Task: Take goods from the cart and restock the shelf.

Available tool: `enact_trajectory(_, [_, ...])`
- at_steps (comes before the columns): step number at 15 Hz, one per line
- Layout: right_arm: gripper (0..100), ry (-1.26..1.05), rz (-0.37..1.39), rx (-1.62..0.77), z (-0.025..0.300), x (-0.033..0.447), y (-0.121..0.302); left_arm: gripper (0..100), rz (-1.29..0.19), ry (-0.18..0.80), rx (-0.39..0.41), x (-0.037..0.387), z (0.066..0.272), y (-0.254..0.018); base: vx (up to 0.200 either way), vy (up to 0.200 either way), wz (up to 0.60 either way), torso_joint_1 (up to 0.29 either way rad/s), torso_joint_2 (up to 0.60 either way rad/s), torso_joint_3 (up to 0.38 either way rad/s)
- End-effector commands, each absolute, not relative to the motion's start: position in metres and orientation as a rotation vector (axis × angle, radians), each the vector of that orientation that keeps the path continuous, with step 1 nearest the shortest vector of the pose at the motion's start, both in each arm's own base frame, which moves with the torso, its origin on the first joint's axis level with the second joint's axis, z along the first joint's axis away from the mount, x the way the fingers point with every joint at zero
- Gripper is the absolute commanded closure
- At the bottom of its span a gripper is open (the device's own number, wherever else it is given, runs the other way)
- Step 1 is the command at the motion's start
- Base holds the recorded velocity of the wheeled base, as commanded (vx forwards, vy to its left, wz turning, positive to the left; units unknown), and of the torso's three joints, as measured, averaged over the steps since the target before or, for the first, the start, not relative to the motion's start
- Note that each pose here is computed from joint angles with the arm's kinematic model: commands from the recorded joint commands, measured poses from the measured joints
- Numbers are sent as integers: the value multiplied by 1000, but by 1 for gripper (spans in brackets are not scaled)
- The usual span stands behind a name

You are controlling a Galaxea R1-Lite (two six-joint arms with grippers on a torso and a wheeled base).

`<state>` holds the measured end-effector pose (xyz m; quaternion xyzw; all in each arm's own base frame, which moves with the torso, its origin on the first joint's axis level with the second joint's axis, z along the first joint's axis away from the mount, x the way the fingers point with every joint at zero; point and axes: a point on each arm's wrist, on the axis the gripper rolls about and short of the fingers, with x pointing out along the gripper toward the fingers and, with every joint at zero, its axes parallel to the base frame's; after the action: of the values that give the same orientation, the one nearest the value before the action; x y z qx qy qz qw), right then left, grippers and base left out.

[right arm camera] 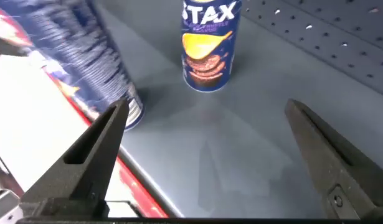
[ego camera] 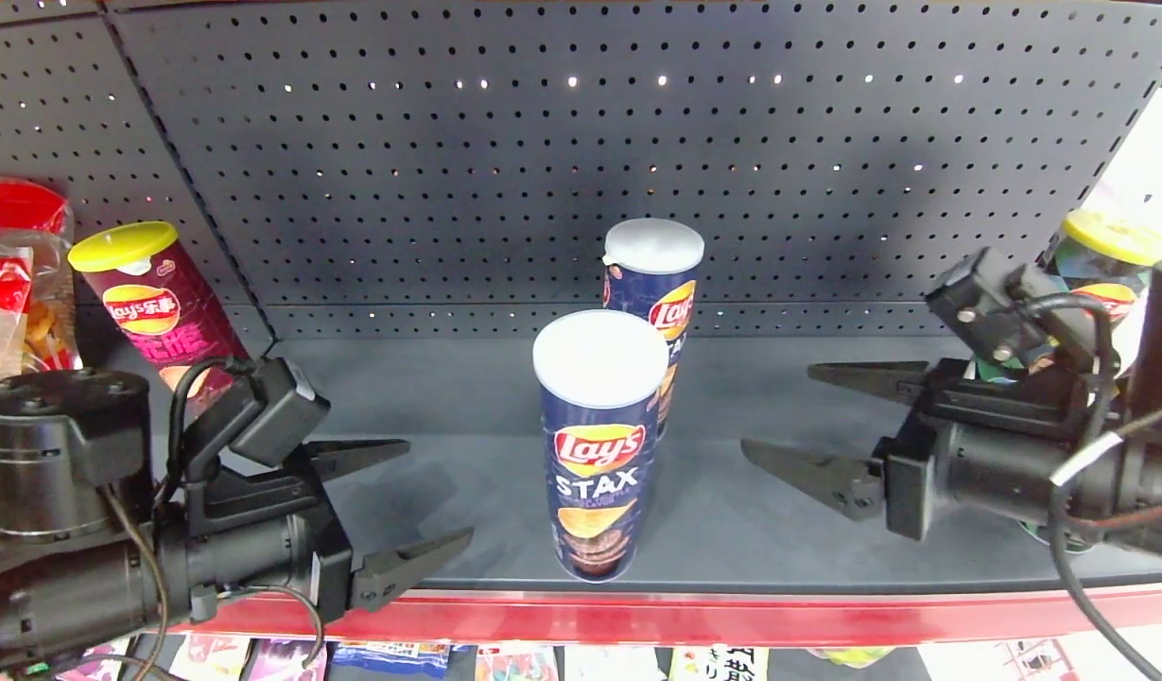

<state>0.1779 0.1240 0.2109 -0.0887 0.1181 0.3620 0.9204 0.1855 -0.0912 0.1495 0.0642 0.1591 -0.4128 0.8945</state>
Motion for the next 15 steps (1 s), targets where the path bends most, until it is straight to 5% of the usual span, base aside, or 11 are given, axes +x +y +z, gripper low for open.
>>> enact_trajectory(1, [0,150,745,-164,225,149,105,0,-840,380,154,202,138,-99,0,0,0,0,0,0])
enact_trajectory(15, [0,102,751,-153,232,135,98,0,-928,399,174,236,130,-141,0,0,0,0,0,0])
